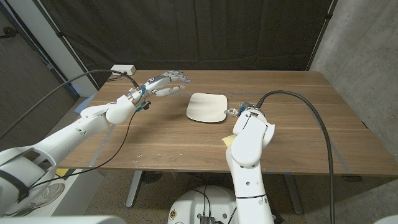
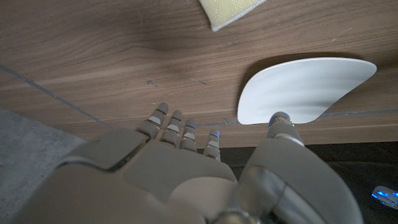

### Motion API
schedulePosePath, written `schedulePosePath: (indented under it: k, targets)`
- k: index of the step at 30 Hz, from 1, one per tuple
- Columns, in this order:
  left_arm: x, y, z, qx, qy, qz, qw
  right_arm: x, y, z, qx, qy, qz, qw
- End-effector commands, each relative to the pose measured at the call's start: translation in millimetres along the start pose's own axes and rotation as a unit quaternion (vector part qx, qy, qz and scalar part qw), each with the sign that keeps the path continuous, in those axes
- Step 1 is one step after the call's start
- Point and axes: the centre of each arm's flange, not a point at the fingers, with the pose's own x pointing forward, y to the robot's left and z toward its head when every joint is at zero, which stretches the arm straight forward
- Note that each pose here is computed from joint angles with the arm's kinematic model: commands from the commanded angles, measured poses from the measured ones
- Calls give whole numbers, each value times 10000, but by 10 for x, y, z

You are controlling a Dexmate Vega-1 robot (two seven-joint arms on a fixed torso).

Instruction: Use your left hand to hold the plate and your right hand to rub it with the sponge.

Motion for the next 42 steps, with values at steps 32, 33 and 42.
schedulePosePath:
  k: [32, 33, 42]
  targets:
    - [382, -353, -151, 765, 132, -2095, 9747, -311, 514, 374, -386, 1351, 1240, 9823]
    - [383, -355, -148, 747, 125, -2100, 9748, -304, 525, 385, -459, 1392, 1207, 9818]
    - [423, -346, -136, 685, 82, -2071, 9759, -250, 618, 419, -701, 1647, 1049, 9782]
